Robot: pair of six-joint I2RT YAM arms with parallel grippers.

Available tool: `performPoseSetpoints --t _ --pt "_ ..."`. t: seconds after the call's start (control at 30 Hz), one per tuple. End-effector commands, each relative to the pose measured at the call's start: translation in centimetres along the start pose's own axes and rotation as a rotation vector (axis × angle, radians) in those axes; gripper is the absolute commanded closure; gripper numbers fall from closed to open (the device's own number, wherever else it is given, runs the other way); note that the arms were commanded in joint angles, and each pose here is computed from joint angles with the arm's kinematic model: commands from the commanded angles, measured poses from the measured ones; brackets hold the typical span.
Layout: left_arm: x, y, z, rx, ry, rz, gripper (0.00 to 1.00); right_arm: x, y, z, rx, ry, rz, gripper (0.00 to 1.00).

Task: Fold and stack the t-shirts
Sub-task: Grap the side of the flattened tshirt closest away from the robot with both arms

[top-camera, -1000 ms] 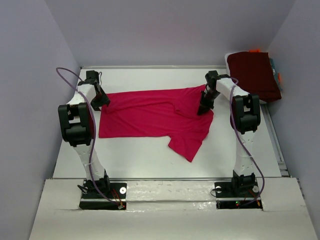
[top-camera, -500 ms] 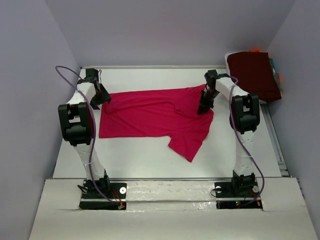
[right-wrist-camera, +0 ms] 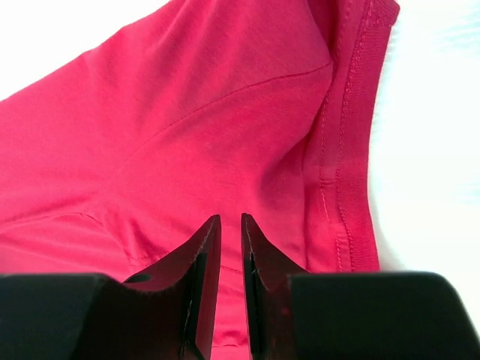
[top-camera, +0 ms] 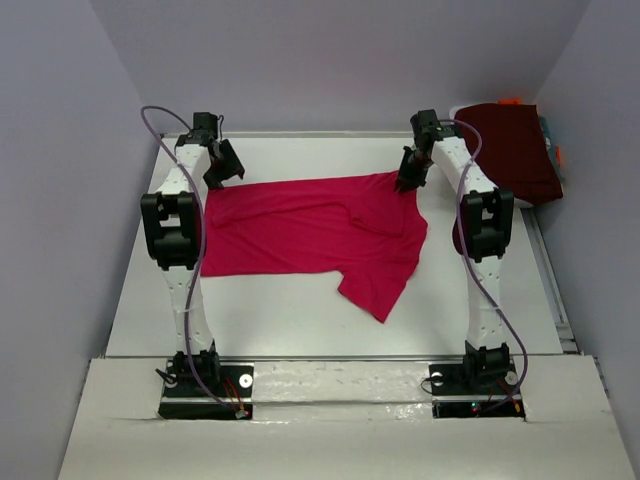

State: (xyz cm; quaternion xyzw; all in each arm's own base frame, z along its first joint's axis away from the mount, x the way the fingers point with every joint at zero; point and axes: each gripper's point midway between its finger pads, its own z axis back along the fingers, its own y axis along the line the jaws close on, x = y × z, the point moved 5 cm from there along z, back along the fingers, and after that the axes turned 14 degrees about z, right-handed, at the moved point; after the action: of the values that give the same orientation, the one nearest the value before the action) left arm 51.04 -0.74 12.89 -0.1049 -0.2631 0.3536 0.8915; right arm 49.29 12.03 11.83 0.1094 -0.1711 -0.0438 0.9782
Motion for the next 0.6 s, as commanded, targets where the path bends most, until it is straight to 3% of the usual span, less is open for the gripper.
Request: performPoseSetpoints --t 0.0,0.33,0.57 --pt "-1.8 -0.8 0.2 -0.001 0.089 -0.048 0.32 0.2 0.0 -0.4 0.005 0.023 -0.038 0.77" --pt "-3.7 0.7 -0.3 0.082 0.116 -0.069 0.32 -3.7 -1.2 -2.2 -0.012 0.126 -0.048 0.77" --pt "-4.6 2.3 -2.6 0.169 0.149 -0.072 0.32 -3.2 -1.3 -3.7 -0.019 0.136 -0.043 0.77"
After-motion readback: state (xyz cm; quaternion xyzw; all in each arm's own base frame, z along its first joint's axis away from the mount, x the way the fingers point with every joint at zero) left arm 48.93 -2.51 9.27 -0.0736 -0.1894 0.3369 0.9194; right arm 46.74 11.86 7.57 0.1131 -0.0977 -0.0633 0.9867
